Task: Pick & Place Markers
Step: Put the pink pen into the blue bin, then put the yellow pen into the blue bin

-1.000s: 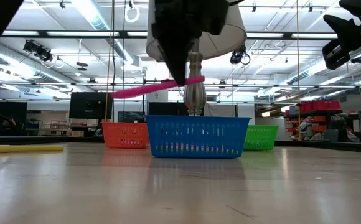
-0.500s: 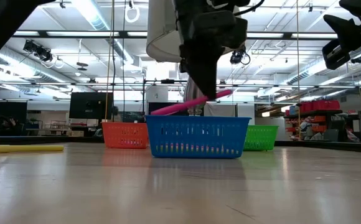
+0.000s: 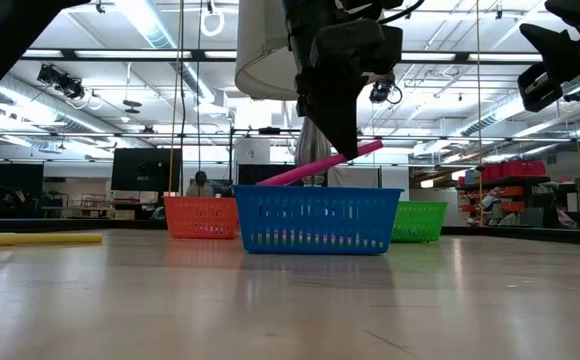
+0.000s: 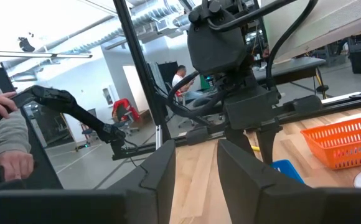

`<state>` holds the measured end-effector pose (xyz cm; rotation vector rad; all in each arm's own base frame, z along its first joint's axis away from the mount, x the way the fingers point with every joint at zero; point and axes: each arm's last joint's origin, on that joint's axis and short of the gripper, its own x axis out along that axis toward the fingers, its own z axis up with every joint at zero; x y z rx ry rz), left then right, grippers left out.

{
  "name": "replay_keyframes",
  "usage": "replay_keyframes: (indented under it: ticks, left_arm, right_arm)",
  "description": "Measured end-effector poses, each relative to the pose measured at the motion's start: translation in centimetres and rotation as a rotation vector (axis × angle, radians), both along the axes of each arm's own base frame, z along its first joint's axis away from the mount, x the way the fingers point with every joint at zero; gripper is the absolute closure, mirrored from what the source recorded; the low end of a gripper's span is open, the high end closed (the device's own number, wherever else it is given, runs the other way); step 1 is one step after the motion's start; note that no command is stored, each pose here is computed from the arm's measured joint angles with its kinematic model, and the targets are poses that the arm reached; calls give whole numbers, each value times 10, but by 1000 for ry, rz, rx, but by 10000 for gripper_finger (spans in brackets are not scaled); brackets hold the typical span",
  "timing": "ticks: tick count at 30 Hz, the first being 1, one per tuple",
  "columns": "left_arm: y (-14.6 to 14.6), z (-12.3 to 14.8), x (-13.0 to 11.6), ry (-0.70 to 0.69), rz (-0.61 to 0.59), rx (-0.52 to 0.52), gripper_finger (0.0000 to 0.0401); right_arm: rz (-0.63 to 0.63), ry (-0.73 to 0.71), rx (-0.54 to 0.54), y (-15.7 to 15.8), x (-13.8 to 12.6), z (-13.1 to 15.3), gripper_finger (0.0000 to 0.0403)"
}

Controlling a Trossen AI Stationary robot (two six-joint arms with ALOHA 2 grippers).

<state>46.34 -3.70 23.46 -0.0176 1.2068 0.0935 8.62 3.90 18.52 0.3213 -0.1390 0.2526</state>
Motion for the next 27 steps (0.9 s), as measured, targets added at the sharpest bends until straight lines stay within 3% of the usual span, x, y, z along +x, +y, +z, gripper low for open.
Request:
replay_keyframes:
  ticks: [10, 27]
  left_arm:
    - [2, 0, 0, 3, -3, -9, 287]
    - [1, -1, -1, 10, -4, -21, 195]
  right_arm:
    - [0, 0, 0, 0, 0, 0, 284]
    - [0, 0, 0, 0, 0, 0, 284]
